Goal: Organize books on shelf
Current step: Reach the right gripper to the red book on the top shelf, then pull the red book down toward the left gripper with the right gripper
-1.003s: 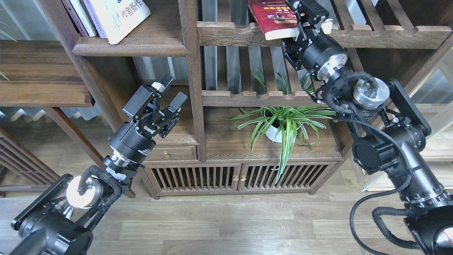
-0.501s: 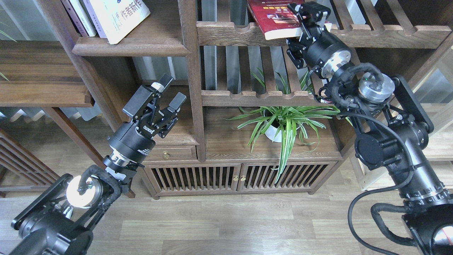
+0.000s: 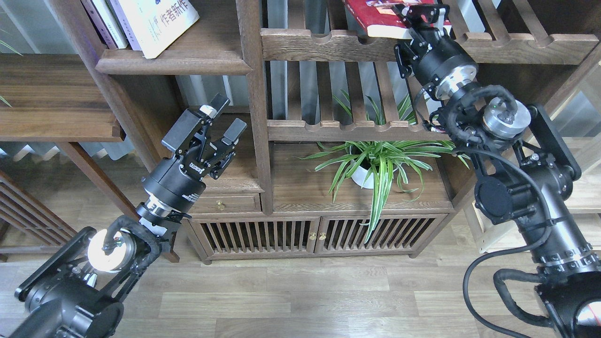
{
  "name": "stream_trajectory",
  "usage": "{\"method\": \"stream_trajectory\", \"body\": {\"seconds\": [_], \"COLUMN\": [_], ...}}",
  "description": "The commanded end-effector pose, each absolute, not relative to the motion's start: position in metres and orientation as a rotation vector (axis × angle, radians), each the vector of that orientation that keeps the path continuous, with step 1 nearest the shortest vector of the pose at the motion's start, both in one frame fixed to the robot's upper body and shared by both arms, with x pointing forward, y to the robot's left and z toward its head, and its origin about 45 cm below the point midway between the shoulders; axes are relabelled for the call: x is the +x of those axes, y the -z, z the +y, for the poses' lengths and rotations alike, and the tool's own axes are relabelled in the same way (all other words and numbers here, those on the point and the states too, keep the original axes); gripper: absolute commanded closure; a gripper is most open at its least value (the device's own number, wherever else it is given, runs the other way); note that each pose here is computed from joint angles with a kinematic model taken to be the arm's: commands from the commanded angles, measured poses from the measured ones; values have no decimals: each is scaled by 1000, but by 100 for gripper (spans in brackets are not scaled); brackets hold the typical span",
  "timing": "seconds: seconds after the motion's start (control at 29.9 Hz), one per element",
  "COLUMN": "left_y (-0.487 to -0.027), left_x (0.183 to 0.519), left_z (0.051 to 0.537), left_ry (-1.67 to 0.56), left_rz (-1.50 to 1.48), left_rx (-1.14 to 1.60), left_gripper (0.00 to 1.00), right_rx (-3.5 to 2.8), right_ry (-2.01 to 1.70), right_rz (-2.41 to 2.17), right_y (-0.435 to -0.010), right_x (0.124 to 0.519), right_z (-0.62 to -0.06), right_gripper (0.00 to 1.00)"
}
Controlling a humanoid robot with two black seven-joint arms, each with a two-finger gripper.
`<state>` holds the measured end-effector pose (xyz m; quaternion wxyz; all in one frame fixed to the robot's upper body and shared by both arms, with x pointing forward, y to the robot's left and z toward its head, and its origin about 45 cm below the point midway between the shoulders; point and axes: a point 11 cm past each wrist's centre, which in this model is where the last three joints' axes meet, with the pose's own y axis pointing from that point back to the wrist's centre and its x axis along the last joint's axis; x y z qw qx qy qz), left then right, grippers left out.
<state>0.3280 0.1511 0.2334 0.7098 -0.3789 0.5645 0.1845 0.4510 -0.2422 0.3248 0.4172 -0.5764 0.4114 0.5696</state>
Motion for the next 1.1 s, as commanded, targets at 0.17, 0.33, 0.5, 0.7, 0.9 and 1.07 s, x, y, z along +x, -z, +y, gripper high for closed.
{"method": "stream_trajectory", "body": {"seconds": [0.17, 0.33, 0.5, 0.7, 0.9, 1.07], "left_y": [-235, -234, -232, -234, -248, -253], "left_x": [329, 327, 328, 329, 335, 336], "left_z": [150, 149, 149, 148, 137, 132], "left_ry": [-404, -404, -409, -404, -359, -339], "left_rz": [1249, 1251, 1255, 1252, 1235, 1229], "left_rx": [-840, -830, -829, -836, -851, -844], "left_gripper": [11, 10, 10, 10, 10, 10], "right_rx": [-1482, -1491, -1524, -1571, -1624, -1679], "right_ry": [-1388, -1329, -1227, -1084, -972, -1073], "right_rz": [961, 909, 855, 759, 565, 572], "right_y": [-338, -332, -314, -316, -325, -298], "right_x": [446, 438, 421, 406, 392, 383], "right_z": [-238, -247, -266, -283, -266, -240], "right_gripper": [96, 96, 97, 97, 98, 98]}}
